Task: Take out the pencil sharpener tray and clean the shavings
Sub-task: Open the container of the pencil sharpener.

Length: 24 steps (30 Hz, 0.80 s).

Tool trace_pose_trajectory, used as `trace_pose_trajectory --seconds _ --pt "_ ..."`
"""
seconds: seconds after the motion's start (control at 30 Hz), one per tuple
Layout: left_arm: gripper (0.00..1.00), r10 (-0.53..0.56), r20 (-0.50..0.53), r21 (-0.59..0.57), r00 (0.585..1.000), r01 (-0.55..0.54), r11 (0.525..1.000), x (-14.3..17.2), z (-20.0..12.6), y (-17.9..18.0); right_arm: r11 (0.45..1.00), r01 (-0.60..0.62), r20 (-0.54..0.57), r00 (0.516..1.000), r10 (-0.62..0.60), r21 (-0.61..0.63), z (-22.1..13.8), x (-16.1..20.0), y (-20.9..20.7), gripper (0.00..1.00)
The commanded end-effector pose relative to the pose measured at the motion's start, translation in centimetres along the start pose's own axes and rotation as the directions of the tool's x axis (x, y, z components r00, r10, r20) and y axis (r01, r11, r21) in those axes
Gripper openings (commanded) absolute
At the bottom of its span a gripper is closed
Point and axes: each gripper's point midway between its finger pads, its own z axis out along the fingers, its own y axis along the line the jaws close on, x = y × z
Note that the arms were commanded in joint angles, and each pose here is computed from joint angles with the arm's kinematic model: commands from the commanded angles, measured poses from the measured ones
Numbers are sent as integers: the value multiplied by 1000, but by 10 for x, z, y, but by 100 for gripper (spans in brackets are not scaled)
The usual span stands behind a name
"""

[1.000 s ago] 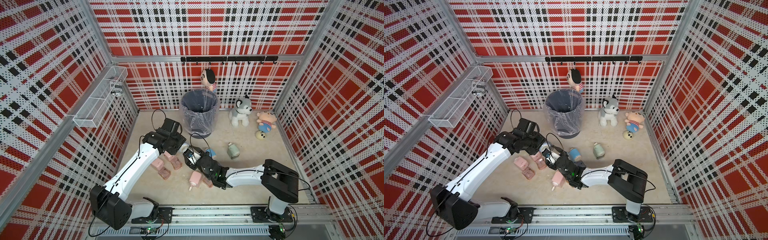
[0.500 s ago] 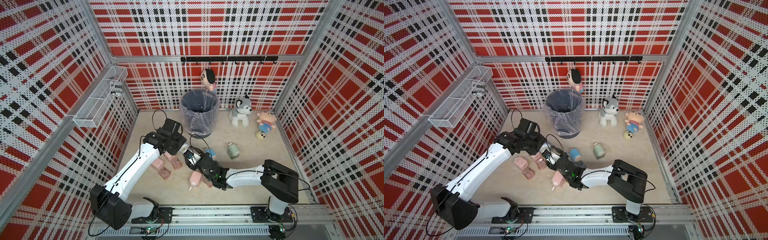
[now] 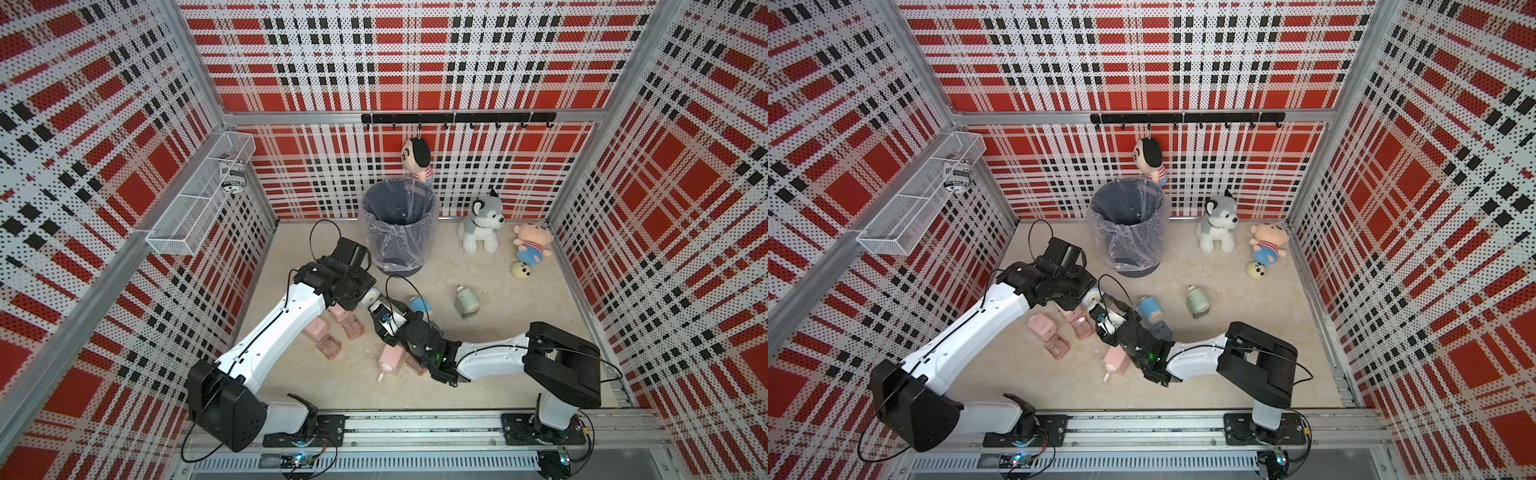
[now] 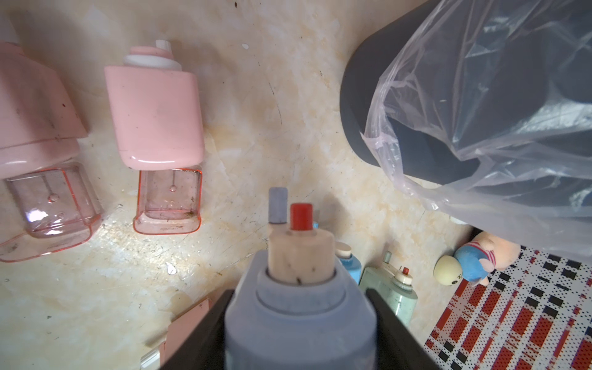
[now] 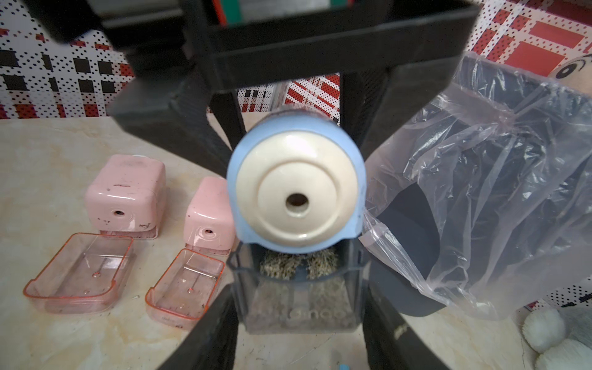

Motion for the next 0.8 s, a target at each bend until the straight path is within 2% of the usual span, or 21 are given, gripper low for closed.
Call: trace_pose_trajectory --seconds 0.0,0.23,0.43,0.53,0.67,0.77 --pt "37 -15 52 51 999 12 999 -11 -7 -17 998 -71 91 993 70 2 -10 -31 -5 53" --pt "37 -16 47 61 999 14 998 -10 -9 -20 997 -72 86 994 71 8 -9 -29 -5 56" --pt "37 -18 48 69 999 15 998 -10 -12 -20 997 -76 68 995 74 19 -5 -25 -4 83" --pt "37 -19 48 73 999 16 997 -10 -14 -20 997 -76 60 995 75 18 -4 -23 -3 90" --pt "37 -20 48 77 999 16 997 -10 -15 -20 998 -64 40 997 63 23 -1 -17 -1 92" --pt "37 -19 47 81 999 15 997 -10 -17 -20 998 -53 28 998 52 33 3 -14 0 89"
